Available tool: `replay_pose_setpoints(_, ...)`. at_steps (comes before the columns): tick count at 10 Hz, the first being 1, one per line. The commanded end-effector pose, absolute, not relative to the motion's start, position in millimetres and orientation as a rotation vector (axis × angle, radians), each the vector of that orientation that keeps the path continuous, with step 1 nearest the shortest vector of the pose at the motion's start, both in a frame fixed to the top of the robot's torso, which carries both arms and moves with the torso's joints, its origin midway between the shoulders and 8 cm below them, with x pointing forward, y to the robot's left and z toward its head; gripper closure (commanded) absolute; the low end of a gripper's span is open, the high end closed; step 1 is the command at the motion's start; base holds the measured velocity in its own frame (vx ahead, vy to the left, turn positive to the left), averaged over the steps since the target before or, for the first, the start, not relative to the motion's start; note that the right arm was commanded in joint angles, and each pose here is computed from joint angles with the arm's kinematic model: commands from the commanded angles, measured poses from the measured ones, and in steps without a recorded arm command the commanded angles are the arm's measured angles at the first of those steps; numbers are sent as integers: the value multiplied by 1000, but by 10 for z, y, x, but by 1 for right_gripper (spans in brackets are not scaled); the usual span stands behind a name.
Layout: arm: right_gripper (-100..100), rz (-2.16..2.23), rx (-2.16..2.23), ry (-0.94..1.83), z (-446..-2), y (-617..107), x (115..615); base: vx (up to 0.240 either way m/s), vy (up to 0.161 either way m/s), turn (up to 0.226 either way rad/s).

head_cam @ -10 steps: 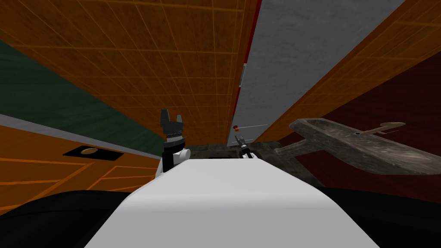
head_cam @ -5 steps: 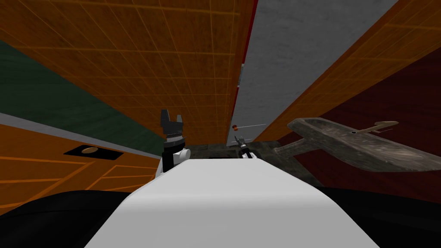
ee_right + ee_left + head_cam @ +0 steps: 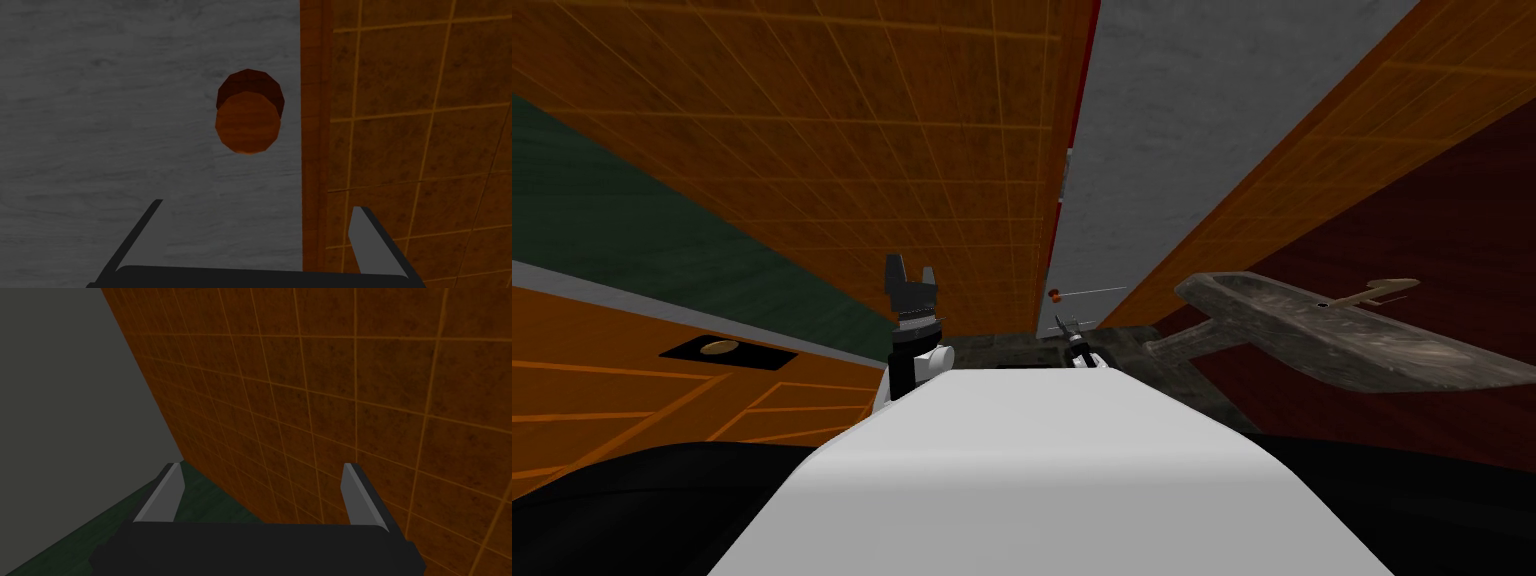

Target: Pull the door open

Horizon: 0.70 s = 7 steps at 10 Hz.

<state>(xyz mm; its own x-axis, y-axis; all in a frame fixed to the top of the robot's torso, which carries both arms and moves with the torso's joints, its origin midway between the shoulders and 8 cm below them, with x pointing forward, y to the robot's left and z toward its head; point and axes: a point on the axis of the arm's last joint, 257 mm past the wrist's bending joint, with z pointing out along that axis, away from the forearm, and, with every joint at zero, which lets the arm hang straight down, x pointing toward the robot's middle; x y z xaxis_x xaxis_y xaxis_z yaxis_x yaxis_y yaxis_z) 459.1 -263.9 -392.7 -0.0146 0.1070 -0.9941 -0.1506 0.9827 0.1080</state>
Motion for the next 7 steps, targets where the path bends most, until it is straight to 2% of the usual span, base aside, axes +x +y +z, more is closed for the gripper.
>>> replay_pose_setpoints(1,-100,176,-64,1571,-3925,-2623,4600,-13,-34,-7)
replay_pose_setpoints(6,-100,133,-109,1568,-3921,-2588,4617,-8,-26,-5)
replay_pose_setpoints(7,-100,114,-93,1572,-3943,-2792,4552,90,97,167)
